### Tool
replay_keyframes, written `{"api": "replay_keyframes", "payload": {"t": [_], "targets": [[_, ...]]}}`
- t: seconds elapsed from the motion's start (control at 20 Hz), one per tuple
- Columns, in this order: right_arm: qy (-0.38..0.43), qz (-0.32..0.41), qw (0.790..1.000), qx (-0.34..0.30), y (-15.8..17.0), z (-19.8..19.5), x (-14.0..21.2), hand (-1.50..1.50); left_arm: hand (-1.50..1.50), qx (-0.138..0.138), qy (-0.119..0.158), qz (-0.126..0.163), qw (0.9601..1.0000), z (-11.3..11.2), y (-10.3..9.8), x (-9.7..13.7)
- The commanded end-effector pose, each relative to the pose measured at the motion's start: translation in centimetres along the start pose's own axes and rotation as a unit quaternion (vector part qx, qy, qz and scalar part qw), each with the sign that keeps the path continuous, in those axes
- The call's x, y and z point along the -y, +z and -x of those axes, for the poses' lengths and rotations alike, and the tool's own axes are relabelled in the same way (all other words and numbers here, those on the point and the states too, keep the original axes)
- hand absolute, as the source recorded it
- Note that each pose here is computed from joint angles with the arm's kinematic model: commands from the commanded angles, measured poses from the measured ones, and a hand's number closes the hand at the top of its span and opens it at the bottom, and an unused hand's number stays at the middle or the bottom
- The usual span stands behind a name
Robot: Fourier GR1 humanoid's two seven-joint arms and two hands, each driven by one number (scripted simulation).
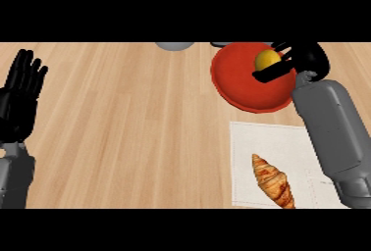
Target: Pick the lemon from the placemat and place it in the bowl
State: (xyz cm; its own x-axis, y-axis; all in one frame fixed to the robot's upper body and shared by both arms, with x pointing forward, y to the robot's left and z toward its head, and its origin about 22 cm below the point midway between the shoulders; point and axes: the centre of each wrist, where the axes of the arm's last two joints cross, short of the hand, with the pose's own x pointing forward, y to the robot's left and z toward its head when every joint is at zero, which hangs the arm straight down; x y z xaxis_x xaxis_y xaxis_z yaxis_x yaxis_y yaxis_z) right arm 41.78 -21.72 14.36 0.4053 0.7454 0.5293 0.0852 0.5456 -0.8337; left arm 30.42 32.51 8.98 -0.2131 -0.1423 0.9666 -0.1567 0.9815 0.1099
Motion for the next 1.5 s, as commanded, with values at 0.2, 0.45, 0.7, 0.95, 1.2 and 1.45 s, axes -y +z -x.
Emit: {"api": "replay_keyframes", "payload": {"t": [0.2,0.45,0.7,0.95,1.2,1.45], "targets": [[-0.157,0.014,0.988,0.008,-1.4,1.9,-4.9,-1.50,0.00,0.002,-0.003,-0.002,1.0000,0.1,-0.2,0.1],[-0.217,0.144,0.964,0.059,-2.5,4.5,-0.8,-1.50,0.00,-0.004,0.001,-0.002,1.0000,-0.1,0.0,0.7],[-0.255,0.213,0.943,0.017,-2.8,6.1,-1.5,-1.50,0.00,-0.003,-0.002,-0.022,0.9998,1.1,0.4,-0.5],[-0.306,0.243,0.920,-0.002,-3.1,11.8,4.4,-1.50,0.00,-0.008,-0.004,-0.005,0.9999,-0.1,-0.1,0.8],[-0.323,0.249,0.913,0.006,-0.5,17.4,7.1,-1.50,0.00,-0.011,0.002,-0.022,0.9997,1.0,2.0,-0.2],[-0.338,0.250,0.907,0.020,2.5,24.3,9.6,-1.50,0.00,-0.006,-0.008,-0.013,0.9999,1.1,2.6,-3.3]]}}
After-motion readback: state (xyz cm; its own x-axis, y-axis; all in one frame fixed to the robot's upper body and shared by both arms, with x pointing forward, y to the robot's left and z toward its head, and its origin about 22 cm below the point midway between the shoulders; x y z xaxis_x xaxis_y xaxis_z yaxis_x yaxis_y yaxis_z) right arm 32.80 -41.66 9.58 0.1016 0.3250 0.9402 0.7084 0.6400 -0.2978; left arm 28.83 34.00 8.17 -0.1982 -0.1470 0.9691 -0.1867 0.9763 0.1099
